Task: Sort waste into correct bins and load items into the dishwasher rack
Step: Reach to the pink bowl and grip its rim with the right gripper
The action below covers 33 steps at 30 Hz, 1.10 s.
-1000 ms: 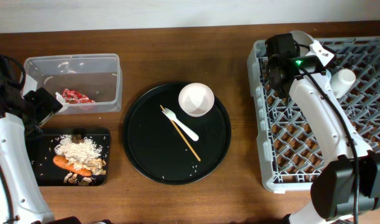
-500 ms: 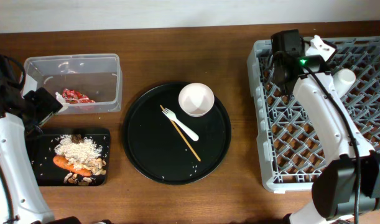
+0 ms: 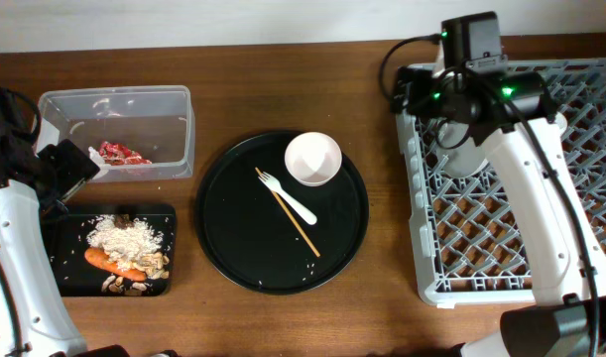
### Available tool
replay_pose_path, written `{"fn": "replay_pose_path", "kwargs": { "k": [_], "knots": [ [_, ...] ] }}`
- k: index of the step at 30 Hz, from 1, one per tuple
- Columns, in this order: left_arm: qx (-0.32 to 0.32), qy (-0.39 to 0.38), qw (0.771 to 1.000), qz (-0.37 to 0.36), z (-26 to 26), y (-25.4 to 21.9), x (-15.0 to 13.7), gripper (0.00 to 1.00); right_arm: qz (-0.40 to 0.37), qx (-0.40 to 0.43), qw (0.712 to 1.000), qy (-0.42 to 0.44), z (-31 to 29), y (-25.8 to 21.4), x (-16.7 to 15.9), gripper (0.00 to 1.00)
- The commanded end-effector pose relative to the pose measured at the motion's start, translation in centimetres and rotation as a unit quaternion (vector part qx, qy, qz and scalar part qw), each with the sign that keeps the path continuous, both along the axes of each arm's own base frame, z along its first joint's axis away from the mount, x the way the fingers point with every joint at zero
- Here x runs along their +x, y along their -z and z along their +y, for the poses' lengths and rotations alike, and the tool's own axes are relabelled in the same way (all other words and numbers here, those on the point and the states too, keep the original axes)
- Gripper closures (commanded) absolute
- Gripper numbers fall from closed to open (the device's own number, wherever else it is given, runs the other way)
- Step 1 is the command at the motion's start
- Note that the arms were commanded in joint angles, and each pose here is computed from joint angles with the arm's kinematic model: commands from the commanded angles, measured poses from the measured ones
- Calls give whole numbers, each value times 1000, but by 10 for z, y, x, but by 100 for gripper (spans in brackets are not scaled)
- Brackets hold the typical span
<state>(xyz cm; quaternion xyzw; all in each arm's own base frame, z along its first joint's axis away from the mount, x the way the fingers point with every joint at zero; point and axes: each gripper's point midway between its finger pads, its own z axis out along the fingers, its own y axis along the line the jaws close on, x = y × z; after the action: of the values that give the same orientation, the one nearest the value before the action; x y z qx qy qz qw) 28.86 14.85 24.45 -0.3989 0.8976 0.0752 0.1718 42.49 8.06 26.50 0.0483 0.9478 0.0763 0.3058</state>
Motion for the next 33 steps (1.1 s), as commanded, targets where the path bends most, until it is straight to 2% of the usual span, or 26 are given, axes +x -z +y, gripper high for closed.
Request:
{"fn": "replay_pose_path", "kwargs": {
  "k": [1,3,8,10,13,15,20,23,25,33],
  "knots": [
    [3,-9,1000,-7,2,-4,0,1,34,32,987,-153,67,12,-28,8],
    [3,-9,1000,-7,2,-4,0,1,84,7,976,-201,99,49,-46,22],
    [3,-9,1000,-7,2,-4,0,1,178,36,973,-141,138,130,-48,23],
    [3,-9,1000,-7,2,-4,0,1,196,41,966,-163,156,148,-52,23],
    [3,-9,1000,-7,2,-4,0,1,163,-11,951,-262,185,167,-52,21],
    [3,-9,1000,-7,2,-4,0,1,151,-45,954,-255,185,176,-46,21],
    [3,-9,1000,-7,2,-4,0,1,135,-45,954,-266,200,209,-27,28],
    [3,-9,1000,-7,2,-4,0,1,124,-65,956,-258,197,220,-17,29],
    [3,-9,1000,-7,2,-4,0,1,117,-86,959,-245,191,222,-11,37],
    [3,-9,1000,-7,2,-4,0,1,134,-95,954,-250,192,240,-15,43]
  ]
}}
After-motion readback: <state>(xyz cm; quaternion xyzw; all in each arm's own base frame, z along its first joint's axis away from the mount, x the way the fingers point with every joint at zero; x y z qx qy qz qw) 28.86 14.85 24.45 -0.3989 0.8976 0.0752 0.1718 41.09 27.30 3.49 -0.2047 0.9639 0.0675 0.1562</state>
